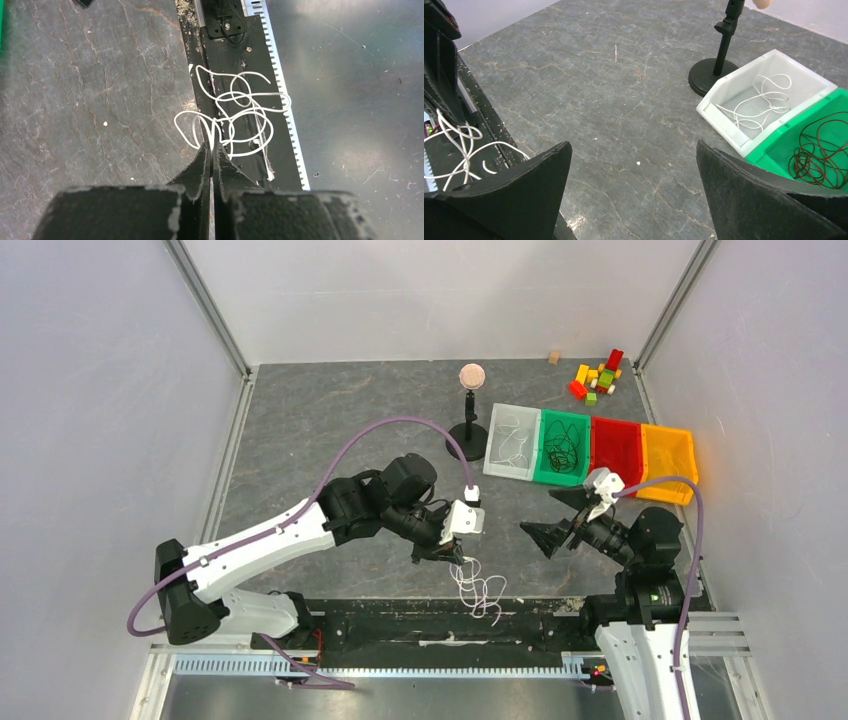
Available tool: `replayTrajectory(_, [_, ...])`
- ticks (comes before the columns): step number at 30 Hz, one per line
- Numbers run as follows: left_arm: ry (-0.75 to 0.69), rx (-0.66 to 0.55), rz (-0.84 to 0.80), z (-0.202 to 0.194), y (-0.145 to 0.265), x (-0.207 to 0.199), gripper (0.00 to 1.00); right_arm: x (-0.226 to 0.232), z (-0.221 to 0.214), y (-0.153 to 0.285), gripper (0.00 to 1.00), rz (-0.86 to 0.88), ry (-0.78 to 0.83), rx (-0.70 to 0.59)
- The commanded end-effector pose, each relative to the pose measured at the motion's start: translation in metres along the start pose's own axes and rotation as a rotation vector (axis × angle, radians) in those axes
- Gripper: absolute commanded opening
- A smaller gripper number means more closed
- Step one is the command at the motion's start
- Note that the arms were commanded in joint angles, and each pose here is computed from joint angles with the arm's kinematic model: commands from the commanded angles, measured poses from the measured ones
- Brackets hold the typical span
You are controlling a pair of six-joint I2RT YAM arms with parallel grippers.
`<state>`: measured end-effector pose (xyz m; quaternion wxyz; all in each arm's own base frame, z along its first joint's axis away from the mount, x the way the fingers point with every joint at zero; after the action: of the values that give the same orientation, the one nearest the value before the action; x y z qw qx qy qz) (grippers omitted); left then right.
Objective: Untangle the cables
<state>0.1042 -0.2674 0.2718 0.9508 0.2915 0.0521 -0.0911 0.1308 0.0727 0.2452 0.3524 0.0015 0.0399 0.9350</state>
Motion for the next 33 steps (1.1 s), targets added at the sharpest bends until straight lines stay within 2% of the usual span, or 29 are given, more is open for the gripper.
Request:
replayTrajectory(1, [-0.113, -0.046, 0.009, 0.016, -0.003, 0.006, 0.02, 0.007, 0.005, 0.004, 0.98, 0.029, -0.003, 0.001])
replayTrajectory(5, [-0.138, -0.086, 0.024, 0.029, -0.002, 0.008, 0.02, 0.005, 0.003, -0.001, 0.98, 0.077, 0.007, -0.009])
replayTrajectory(14, [-0.093, -0.209, 0.064, 0.066, 0.004, 0.006, 0.02, -0.004, 0.021, -0.025, 0.97, 0.162, -0.015, -0.116])
replayTrajectory(20, [-0.067, -0.248, 0.140, 0.073, 0.006, 0.012, 0.02, 0.024, 0.001, -0.033, 0.96, 0.303, -0.080, -0.070])
replayTrajectory(27, [-0.081, -0.300, 0.196, 0.087, 0.017, 0.014, 0.02, 0.038, -0.035, -0.046, 0.94, 0.395, -0.112, 0.078])
replayTrajectory(28, [-0.096, -0.310, 0.207, 0.091, 0.022, 0.013, 0.02, 0.039, -0.038, -0.048, 0.89, 0.405, -0.115, 0.092])
replayTrajectory(29, [-0.113, -0.312, 0.212, 0.094, 0.026, 0.011, 0.02, 0.038, -0.040, -0.050, 0.78, 0.400, -0.110, 0.101])
replayTrajectory(32, [-0.135, -0.332, 0.244, 0.106, 0.041, 0.009, 0.02, 0.029, -0.042, -0.056, 0.28, 0.336, -0.082, 0.139])
replayTrajectory(33, [-0.136, -0.335, 0.257, 0.108, 0.047, 0.008, 0.02, 0.025, -0.043, -0.058, 0.15, 0.301, -0.074, 0.166])
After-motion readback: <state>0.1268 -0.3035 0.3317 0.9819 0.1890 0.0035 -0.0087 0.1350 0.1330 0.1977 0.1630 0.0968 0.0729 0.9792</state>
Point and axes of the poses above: each gripper's point midway between its finger pads, its own y axis back along the fingers, its own x axis along the line the jaws close on, z = x × y, the point moved 8 cm from there along y, back along the fingers, and after that the axes turned 6 degrees about y, right-handed, at the moved point
